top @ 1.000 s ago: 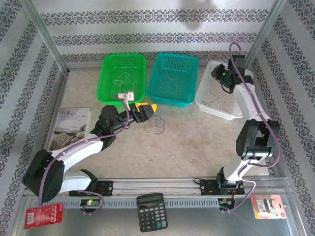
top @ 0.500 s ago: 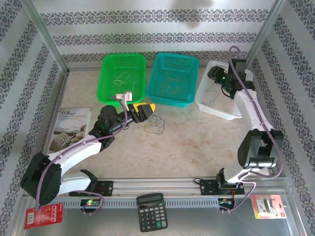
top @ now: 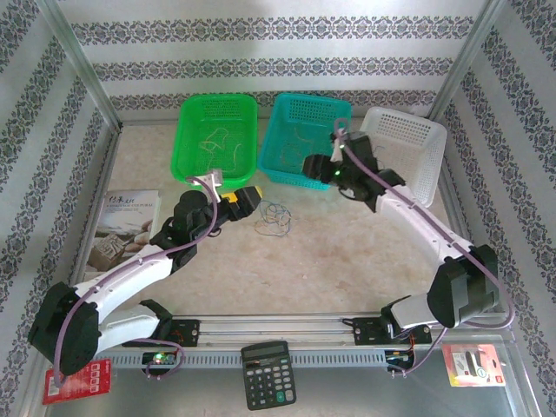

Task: Untangle the cables

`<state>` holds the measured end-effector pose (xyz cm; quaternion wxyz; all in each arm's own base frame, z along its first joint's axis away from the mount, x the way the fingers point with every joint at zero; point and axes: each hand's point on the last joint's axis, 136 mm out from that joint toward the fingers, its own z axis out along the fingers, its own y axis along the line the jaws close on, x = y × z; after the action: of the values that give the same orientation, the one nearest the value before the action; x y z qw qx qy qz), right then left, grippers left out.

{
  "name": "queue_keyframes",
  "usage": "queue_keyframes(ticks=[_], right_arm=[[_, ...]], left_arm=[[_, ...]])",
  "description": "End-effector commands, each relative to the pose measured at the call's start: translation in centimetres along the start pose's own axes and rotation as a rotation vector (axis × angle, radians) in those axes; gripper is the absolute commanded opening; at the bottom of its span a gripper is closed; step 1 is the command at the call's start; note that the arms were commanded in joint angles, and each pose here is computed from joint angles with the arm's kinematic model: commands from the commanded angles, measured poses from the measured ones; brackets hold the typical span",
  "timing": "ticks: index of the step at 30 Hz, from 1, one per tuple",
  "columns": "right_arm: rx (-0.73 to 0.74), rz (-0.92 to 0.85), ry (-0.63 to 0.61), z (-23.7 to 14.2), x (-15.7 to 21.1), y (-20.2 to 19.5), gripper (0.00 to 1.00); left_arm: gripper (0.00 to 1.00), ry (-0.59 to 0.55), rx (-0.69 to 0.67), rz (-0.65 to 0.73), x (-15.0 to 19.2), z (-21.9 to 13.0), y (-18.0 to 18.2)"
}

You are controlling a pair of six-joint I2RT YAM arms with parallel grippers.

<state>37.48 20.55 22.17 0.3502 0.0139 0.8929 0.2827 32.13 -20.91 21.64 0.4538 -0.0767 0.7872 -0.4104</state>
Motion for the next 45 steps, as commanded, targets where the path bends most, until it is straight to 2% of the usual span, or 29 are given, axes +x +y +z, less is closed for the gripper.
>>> queue_keyframes(ticks=[1, 9, 16, 22, 29, 39, 45], right_arm=[[0.003, -0.072, 0.066, 2.0, 3.2, 1.3, 0.57], [-0.007, -0.186, 0.278, 7.2, 9.5, 4.5, 0.54], [0.111, -0.305, 0.388, 11.3, 12.2, 4.5, 0.49], [0.211, -0.33, 0.411, 13.3, 12.6, 3.6, 0.43], [0.264, -0.374, 0.414, 14.9, 12.7, 3.1, 0.34], [0.281, -0.376, 0.457, 16.6, 13.9, 2.4, 0.33], [0.295, -0.371, 0.493, 17.2, 15.3, 1.4, 0.27]], left_arm=[[1.0, 0.026, -0.218, -0.026, 0.9, -0.9, 4.1], [1.0, -0.015, -0.375, -0.081, 0.6, -2.9, 7.6], [1.0, -0.116, -0.483, -0.123, -0.7, -5.9, 9.8], [1.0, -0.158, -0.49, -0.145, -1.2, -7.0, 10.3], [1.0, -0.172, -0.471, -0.153, -1.4, -6.9, 10.2], [1.0, -0.186, -0.459, -0.169, -1.7, -6.9, 10.0], [1.0, -0.19, -0.456, -0.176, -1.7, -7.0, 10.0]])
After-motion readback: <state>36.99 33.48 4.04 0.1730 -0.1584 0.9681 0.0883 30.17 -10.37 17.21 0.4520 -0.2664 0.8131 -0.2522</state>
